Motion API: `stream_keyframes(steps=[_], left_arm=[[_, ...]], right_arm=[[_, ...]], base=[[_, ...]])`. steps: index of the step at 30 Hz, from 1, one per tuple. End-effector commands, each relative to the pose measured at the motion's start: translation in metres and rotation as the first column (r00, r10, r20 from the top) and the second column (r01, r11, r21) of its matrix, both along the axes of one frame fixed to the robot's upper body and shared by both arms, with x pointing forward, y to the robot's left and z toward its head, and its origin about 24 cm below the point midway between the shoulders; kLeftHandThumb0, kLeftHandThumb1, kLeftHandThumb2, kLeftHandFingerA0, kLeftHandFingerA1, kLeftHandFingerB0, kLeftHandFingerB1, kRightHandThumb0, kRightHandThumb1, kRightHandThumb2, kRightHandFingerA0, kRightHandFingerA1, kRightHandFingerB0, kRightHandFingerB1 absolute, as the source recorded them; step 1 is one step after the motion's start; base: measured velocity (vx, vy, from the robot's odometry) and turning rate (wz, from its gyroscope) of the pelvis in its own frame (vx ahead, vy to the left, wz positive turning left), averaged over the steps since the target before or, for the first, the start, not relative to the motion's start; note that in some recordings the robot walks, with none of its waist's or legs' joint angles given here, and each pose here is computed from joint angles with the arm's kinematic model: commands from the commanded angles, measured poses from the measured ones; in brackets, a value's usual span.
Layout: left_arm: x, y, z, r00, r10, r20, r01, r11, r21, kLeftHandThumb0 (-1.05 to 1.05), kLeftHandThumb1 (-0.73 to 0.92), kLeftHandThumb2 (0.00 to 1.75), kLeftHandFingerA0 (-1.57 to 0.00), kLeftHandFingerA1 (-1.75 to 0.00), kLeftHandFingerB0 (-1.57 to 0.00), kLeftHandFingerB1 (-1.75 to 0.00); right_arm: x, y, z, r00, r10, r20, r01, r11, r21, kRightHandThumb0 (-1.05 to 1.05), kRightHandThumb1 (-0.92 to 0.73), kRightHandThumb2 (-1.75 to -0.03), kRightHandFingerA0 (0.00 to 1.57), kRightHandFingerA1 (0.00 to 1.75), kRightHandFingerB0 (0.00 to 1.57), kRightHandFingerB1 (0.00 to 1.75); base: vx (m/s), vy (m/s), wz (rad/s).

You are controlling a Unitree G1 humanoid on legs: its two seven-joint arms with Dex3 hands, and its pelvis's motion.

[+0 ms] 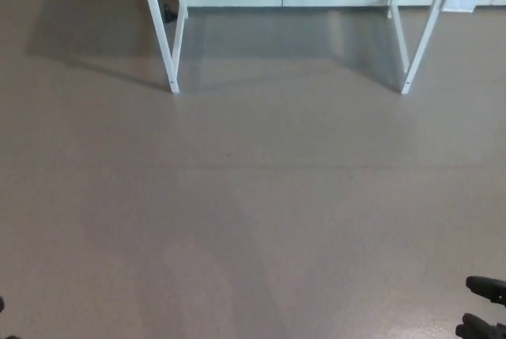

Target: The robot walk towards a table in front and uses its left hand to pick up the pot from the base and places it on the table

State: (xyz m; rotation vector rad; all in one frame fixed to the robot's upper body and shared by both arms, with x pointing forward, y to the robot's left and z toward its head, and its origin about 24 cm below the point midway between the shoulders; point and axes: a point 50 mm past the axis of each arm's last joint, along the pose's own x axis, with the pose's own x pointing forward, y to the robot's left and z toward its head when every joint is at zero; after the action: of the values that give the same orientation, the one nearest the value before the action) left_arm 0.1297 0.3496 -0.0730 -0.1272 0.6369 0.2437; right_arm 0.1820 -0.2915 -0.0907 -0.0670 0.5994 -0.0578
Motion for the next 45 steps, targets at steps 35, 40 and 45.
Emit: stream_keyframes(steps=[35, 40, 45], left_arm=[[-0.069, 0.003, -0.018, 0.987, -0.002, -0.162, 0.017, 0.996, 0.089, -0.22, 0.47, 0.54, -0.46, -0.39, -0.45, -0.35], [-0.072, 0.003, -0.019, 0.987, 0.001, -0.164, 0.012, 0.997, 0.079, -0.28, 0.45, 0.60, -0.43, -0.42, -0.42, -0.39], [-0.076, 0.003, -0.020, 0.985, 0.019, -0.173, -0.008, 0.998, 0.064, -0.24, 0.46, 0.59, -0.44, -0.42, -0.44, -0.39]], right_arm=[[-0.067, -0.004, -0.025, 0.986, 0.013, -0.164, -0.023, 0.998, -0.060, -0.65, -0.34, -0.69, 0.85, 0.53, 0.58, 0.46], [-0.070, -0.004, -0.025, 0.985, 0.030, -0.170, -0.042, 0.997, -0.069, -0.65, -0.36, -0.71, 0.81, 0.53, 0.55, 0.46], [-0.074, -0.004, -0.026, 0.984, 0.039, -0.176, -0.053, 0.996, -0.077, -0.64, -0.37, -0.71, 0.81, 0.54, 0.55, 0.47]], base=[[0.33, 0.003, -0.04], [0.39, 0.217, -0.12], [0.30, 0.078, 0.08]])
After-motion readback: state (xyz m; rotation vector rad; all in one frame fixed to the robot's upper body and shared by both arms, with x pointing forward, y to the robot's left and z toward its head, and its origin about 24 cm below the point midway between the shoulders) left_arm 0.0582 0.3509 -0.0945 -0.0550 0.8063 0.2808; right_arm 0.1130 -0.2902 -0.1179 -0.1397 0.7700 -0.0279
